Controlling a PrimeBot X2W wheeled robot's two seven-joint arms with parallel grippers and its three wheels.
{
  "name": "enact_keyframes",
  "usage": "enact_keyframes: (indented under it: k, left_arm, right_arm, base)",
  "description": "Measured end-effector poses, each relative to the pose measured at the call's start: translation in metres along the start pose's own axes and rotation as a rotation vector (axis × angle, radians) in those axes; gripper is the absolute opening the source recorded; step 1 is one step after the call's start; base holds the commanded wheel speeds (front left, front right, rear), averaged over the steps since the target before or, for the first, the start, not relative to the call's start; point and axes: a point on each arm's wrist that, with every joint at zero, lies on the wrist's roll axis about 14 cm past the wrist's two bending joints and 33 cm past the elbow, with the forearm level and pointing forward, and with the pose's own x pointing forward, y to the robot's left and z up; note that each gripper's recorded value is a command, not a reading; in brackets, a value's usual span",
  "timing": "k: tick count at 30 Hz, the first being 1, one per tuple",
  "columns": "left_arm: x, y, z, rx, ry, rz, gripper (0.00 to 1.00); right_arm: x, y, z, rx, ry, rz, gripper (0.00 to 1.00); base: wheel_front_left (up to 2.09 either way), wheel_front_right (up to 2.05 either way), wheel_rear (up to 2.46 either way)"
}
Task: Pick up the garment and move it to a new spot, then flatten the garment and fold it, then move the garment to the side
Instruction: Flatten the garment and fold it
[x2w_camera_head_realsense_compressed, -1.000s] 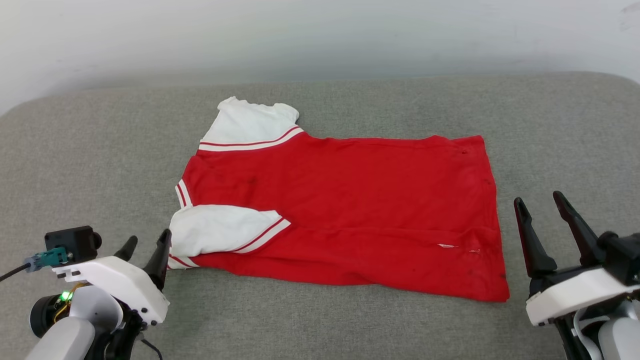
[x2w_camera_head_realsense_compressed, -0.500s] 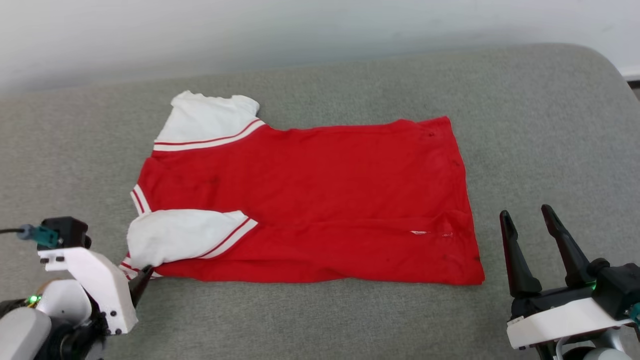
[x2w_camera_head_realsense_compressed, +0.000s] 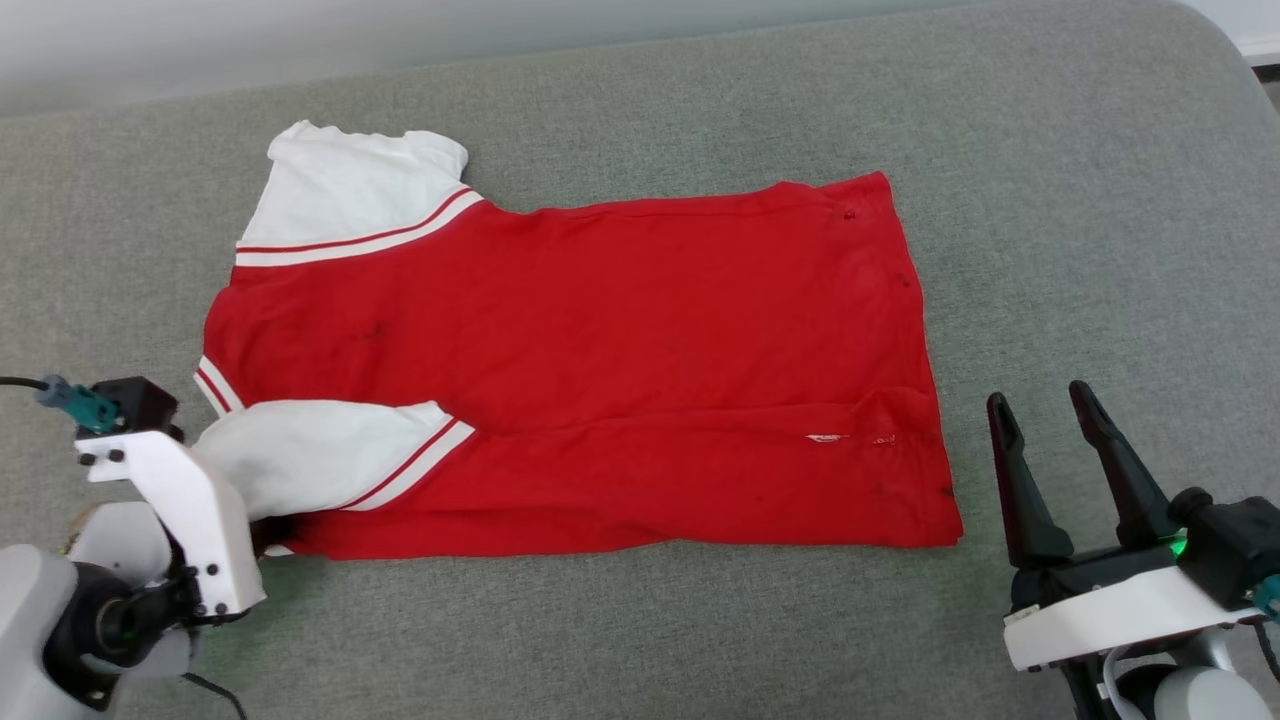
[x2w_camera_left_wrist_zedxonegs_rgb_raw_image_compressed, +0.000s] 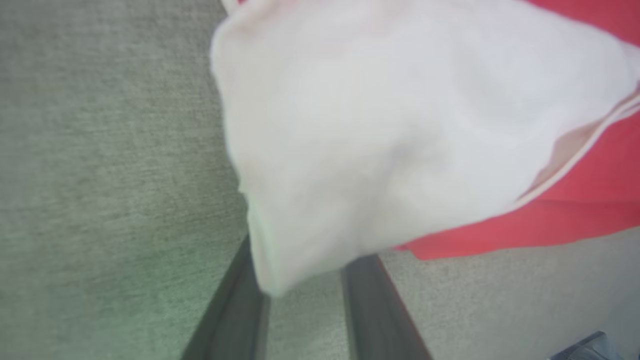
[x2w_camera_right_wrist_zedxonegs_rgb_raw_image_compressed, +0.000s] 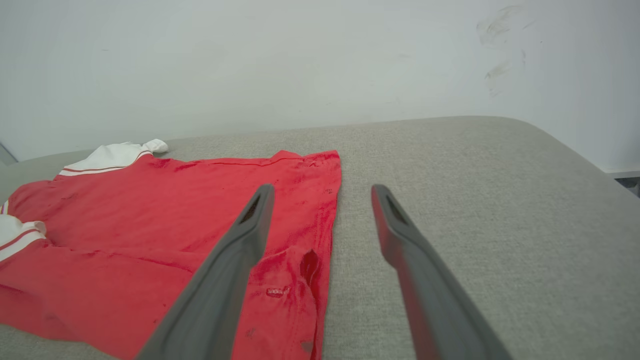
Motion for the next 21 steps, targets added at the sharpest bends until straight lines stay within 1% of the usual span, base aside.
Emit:
enact_keyframes:
  k: [3,5,8,12,16,19,21]
  left_arm:
    - [0.001,-0.009,-0.003,-0.02,-0.004,-0.033,0.0]
    - [-0.002,-0.01,-0.002,-0.013,-0.025,-0.036,0.0]
    - [-0.008,-0.014,-0.002,-0.009,-0.07,-0.049,0.0]
    - [-0.019,-0.021,0.0,0.013,-0.137,-0.059,0.0]
    - [-0.033,-0.025,0.002,0.034,-0.198,-0.056,0.0]
    - [-0.042,-0.026,0.007,0.047,-0.245,-0.053,0.0]
    - [-0.046,-0.025,0.007,0.048,-0.263,-0.048,0.0]
  right_arm:
    - [0.001,-0.003,0.001,0.014,0.012,-0.004,1.0]
    - [0.001,-0.005,-0.001,0.038,0.037,-0.002,1.0]
    - [0.001,-0.01,-0.006,0.058,0.104,0.003,1.0]
    - [-0.002,-0.019,-0.026,0.057,0.287,0.021,1.0]
    - [-0.013,-0.02,-0.057,0.052,0.555,0.055,1.0]
    - [-0.017,-0.014,-0.069,0.065,0.685,0.085,1.0]
    - [-0.015,-0.006,-0.075,0.071,0.741,0.112,1.0]
  base:
    - [0.0,0.0,0.0]
    - [0.0,0.0,0.0]
    - [0.0,0.0,0.0]
    - [0.0,0.0,0.0]
    - [0.0,0.0,0.0]
    - [0.0,0.0,0.0]
    - [0.0,0.0,0.0]
